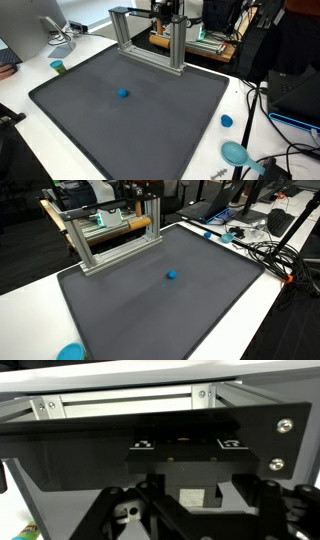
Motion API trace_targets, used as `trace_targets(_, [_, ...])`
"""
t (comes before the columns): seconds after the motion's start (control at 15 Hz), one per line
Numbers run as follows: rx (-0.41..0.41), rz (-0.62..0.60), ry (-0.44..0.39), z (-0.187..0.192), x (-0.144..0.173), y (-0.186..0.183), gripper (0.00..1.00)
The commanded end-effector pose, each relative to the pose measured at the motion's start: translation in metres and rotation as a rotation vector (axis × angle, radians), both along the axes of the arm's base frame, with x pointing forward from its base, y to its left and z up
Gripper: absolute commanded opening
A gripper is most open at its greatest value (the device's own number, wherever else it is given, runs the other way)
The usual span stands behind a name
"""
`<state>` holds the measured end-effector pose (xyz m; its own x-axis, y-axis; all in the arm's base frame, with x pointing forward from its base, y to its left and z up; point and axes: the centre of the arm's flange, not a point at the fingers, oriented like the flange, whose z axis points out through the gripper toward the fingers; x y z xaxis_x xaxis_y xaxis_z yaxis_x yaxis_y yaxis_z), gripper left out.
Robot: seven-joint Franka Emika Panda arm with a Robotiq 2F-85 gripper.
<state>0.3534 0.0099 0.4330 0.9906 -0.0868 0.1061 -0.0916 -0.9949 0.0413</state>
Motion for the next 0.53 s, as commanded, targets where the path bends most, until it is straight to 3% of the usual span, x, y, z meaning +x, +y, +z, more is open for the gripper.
trace_targets(0.0, [-0.023,0.015,0.038,-0.0013,-0.0056,0.0013,0.89])
trace_targets(0.13, [-0.020,0.007,0.047,-0.0014,-0.0065,0.0028,0.92])
trace_targets(0.27, [-0.017,0.010,0.045,-0.0012,-0.0053,0.0040,0.87])
trace_targets(0.33, [-0.016,0.011,0.044,-0.0009,-0.0050,0.0041,0.83])
trace_targets(0.47, [-0.010,0.014,0.037,0.0002,-0.0045,0.0037,0.62])
